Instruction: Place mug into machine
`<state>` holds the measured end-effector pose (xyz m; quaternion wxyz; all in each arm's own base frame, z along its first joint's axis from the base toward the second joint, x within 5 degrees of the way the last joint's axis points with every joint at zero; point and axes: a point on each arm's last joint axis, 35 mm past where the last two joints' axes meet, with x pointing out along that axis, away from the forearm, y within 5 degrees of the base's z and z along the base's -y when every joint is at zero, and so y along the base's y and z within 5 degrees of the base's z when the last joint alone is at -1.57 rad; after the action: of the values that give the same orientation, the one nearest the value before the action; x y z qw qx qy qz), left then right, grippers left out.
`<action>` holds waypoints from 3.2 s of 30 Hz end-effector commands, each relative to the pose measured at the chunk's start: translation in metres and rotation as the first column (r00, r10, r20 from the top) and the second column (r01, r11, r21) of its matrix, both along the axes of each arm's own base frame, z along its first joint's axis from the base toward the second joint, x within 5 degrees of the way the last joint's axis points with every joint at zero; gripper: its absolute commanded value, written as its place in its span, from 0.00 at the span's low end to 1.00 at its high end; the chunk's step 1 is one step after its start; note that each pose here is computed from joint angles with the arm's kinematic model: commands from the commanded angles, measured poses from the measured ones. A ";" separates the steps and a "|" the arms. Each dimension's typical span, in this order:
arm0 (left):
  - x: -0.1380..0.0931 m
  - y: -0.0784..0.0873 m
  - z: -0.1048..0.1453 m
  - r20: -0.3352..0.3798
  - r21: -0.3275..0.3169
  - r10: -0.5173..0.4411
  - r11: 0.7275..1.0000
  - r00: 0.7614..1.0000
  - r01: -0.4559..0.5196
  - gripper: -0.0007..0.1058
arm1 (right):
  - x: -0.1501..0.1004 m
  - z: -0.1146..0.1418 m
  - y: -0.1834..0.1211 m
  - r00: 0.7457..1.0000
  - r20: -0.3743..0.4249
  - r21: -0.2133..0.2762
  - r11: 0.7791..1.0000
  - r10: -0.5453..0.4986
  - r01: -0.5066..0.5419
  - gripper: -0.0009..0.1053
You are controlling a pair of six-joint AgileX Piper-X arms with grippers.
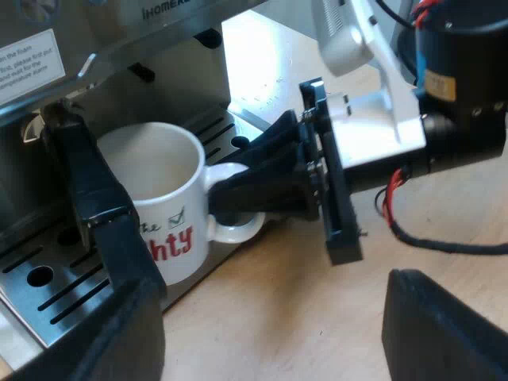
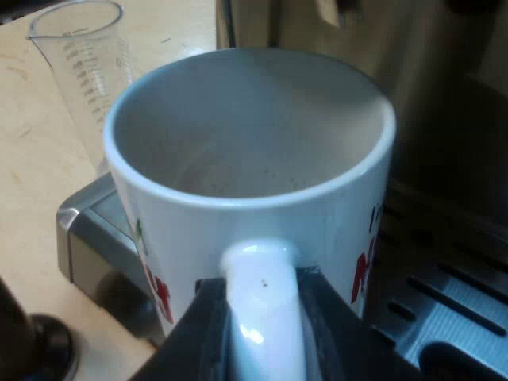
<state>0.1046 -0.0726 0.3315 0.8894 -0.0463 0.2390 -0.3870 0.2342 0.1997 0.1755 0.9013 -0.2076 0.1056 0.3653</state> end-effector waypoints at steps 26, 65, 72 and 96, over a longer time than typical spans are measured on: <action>-0.001 -0.001 0.004 0.014 -0.017 -0.010 1.000 1.000 0.010 0.58 | 0.013 0.003 0.007 0.993 0.078 0.067 0.994 -0.093 0.088 0.01; -0.001 -0.001 0.004 0.014 -0.017 -0.010 1.000 1.000 0.010 0.58 | 0.000 0.019 -0.007 0.986 0.020 0.076 0.983 -0.167 0.165 0.47; -0.001 -0.001 0.004 0.014 -0.017 -0.010 1.000 1.000 0.010 0.58 | -0.004 0.005 -0.010 0.987 0.019 0.081 0.984 -0.162 0.160 0.47; -0.001 -0.001 0.004 0.014 -0.017 -0.010 1.000 1.000 0.010 0.58 | 0.027 -0.014 0.017 0.984 0.109 0.141 0.982 -0.141 0.126 0.47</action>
<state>0.1046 -0.0726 0.3315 0.8894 -0.0463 0.2390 -0.3870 0.2557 0.2131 0.1554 0.9398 -0.1603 0.0582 0.2960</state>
